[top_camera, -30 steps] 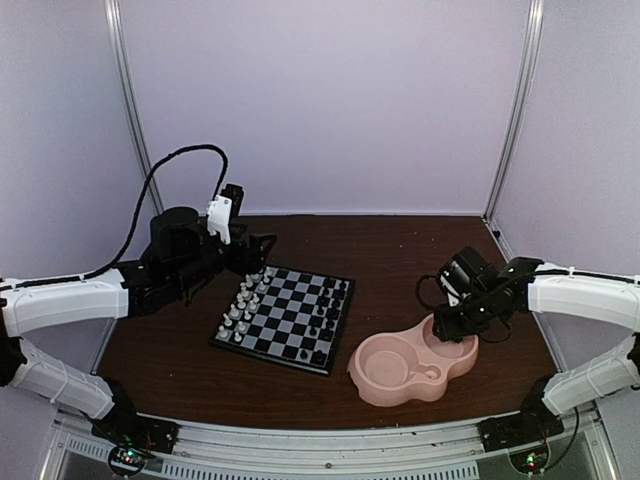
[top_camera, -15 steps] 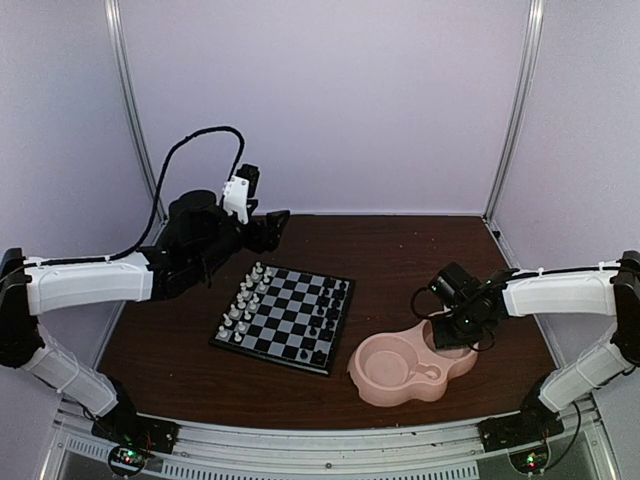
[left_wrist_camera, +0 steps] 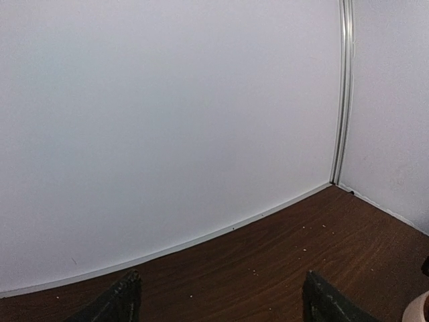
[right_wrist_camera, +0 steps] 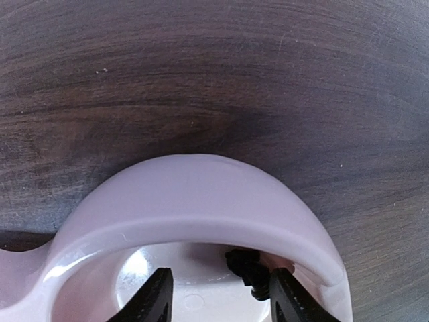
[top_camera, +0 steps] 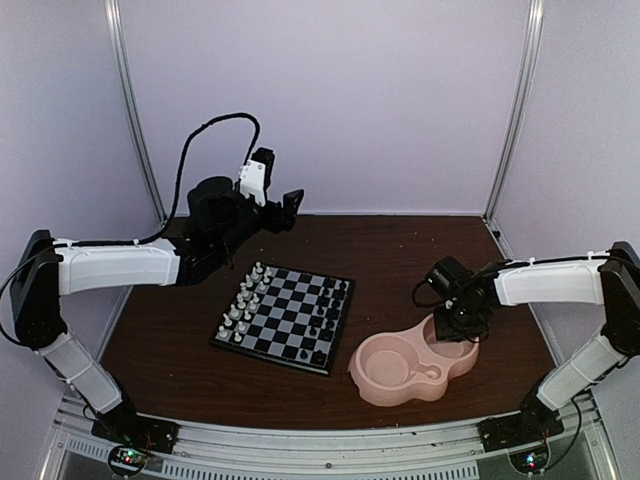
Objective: Set up the chess pieces on the board
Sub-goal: Pick up the knight from the storage box.
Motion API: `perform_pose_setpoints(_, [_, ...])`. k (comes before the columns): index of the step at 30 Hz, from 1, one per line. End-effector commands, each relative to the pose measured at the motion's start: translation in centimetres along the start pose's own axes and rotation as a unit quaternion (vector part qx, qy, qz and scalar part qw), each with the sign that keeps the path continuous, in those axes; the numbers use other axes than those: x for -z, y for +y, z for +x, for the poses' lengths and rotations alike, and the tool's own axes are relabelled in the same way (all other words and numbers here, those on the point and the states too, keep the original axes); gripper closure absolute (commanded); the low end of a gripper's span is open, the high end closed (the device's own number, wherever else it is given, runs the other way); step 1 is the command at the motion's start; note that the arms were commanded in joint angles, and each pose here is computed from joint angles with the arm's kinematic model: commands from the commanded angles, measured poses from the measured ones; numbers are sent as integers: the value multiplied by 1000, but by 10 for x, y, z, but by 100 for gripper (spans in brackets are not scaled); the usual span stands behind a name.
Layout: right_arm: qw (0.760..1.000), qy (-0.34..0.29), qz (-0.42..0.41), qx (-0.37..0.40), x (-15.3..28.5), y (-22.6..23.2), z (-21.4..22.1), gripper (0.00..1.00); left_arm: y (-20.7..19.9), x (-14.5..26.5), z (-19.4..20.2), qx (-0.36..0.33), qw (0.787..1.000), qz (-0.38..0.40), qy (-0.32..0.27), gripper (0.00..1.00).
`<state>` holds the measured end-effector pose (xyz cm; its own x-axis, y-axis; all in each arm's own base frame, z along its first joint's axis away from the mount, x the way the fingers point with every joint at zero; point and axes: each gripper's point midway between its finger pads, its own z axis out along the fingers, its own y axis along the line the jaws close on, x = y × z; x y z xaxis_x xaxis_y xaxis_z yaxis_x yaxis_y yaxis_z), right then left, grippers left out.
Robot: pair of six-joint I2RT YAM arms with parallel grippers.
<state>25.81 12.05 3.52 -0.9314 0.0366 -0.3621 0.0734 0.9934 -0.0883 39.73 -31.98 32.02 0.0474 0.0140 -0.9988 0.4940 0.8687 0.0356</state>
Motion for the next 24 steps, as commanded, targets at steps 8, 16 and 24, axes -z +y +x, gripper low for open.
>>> perform_pose_setpoints(8, [1000, -2, 16, -23, 3, -14, 6, 48, 0, -4, -21, 6, 999, 12, -40, 16])
perform_pose_setpoints(16, [999, 35, 13, -13, -17, -9, 19, 49, -4, -5, -20, 10, 999, 25, -30, 16])
perform_pose_setpoints(24, [999, 35, -35, -18, -20, 5, 22, 62, -3, -2, -15, 10, 1000, 25, -16, 16])
